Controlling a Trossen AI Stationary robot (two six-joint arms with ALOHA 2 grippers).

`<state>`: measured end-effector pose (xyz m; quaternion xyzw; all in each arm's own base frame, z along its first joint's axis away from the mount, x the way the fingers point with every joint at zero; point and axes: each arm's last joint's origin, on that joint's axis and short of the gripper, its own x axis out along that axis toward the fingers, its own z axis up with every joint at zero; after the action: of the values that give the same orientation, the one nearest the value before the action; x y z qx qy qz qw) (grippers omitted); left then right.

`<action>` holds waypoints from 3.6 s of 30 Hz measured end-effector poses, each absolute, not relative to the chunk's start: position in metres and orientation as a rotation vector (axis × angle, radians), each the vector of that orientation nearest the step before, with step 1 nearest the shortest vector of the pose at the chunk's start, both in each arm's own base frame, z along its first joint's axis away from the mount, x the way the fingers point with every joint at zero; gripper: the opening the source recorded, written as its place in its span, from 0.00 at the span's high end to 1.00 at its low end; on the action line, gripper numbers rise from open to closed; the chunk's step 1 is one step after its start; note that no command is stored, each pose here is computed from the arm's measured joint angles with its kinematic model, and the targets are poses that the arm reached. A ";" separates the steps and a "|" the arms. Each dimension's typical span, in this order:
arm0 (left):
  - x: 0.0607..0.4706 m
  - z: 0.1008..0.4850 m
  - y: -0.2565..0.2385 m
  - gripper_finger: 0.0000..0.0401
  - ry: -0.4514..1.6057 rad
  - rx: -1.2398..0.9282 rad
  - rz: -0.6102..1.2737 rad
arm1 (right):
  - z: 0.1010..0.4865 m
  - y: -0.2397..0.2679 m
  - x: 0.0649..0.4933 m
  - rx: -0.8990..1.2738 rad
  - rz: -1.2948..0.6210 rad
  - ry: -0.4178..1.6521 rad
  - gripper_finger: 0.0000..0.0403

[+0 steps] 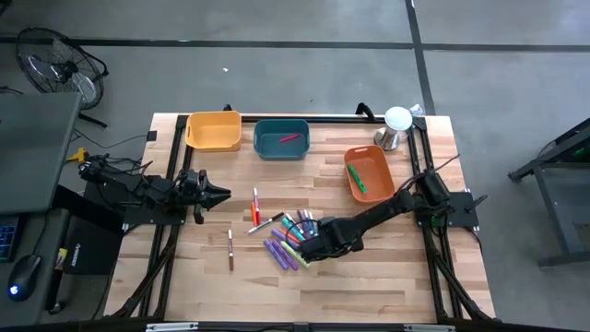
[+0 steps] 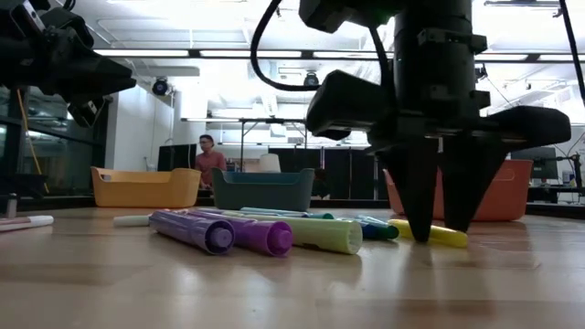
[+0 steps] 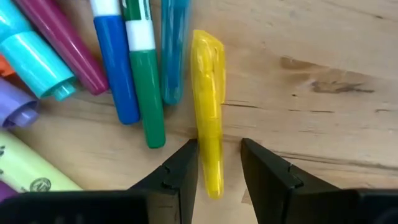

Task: Pick & Place Markers
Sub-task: Put the yellow pen into the blue bin

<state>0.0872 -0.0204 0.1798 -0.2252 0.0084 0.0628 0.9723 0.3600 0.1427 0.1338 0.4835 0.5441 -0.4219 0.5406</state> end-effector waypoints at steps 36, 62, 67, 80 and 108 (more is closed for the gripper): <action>0.087 0.180 -0.020 0.83 0.017 -0.455 0.127 | 0.147 0.129 0.341 0.753 -0.616 1.497 0.94; 0.087 0.180 -0.020 0.83 0.009 -0.457 0.134 | 0.267 0.108 0.312 0.615 -0.484 1.023 0.94; 0.087 0.180 -0.020 0.83 0.007 -0.462 0.133 | 0.272 0.107 0.320 0.570 -0.448 0.913 0.94; 0.085 0.207 -0.018 0.82 -0.256 -0.565 0.107 | 0.292 0.096 0.348 0.480 -0.363 0.605 0.94; 0.123 0.283 -0.035 0.43 -0.340 -0.434 0.082 | 0.325 0.025 0.381 0.511 -0.224 0.277 0.94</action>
<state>0.1230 -0.0346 0.2826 -0.2141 -0.1679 0.0403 0.9614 0.3809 0.0251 0.3254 0.2513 0.1365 -0.1100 0.9519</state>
